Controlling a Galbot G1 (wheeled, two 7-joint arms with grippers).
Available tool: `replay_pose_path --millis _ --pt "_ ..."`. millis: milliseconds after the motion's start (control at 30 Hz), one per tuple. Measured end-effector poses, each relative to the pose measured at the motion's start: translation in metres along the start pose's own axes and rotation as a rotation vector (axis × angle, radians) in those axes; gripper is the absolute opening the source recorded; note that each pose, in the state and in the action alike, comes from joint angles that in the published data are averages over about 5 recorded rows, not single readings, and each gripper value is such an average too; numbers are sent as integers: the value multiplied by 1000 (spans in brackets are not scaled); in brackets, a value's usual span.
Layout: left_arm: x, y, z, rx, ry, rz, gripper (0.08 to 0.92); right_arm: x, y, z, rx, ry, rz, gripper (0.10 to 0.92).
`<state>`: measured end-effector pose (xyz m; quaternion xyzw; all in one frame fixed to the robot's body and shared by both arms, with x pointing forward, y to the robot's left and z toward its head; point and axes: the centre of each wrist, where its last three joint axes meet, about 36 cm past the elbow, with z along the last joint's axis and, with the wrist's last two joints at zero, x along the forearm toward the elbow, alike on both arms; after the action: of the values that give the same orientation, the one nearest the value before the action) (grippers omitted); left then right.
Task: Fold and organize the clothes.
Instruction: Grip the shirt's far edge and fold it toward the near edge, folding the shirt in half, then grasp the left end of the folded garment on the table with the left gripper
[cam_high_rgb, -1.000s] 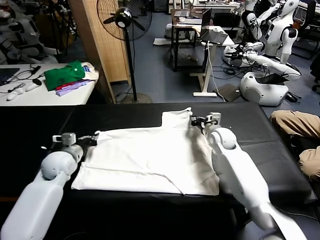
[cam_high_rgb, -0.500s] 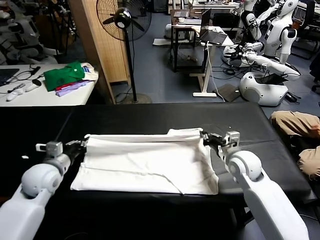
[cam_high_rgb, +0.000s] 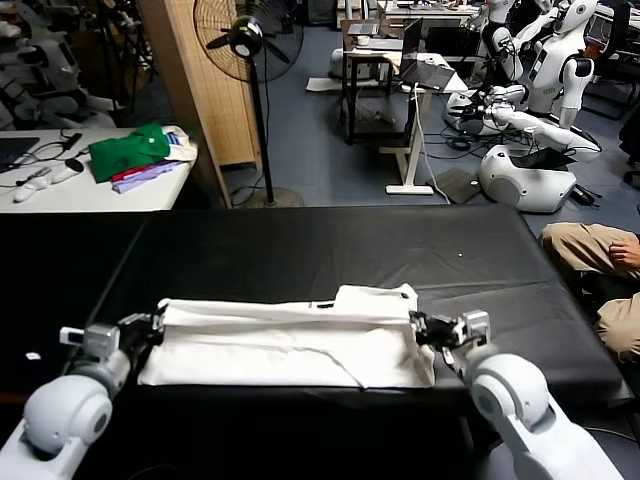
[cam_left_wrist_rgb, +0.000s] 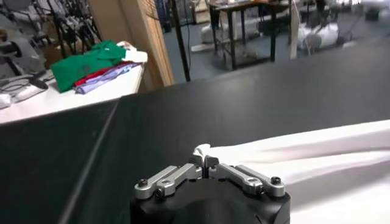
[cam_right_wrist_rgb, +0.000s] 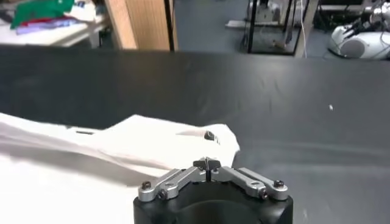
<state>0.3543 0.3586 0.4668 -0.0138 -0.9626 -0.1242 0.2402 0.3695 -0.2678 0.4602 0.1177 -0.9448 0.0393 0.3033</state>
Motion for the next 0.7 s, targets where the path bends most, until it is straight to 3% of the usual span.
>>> replay_pose_path --millis 233,300,400,600,700 --pt "11 -6 21 -34 48 -24 139 7 7 19 16 14 -16 136" --pt "15 -8 24 -34 63 -20 160 11 7 19 15 -8 -32 202" --pt "20 -9 26 -31 74 -7 279 19 4 11 7 -60 -53 360" --pt "35 -11 19 -7 72 5 612 25 -5 -8 -11 -167 5 684" --pt "40 -12 12 7 49 1 742 14 -8 -13 -11 -208 63 776"
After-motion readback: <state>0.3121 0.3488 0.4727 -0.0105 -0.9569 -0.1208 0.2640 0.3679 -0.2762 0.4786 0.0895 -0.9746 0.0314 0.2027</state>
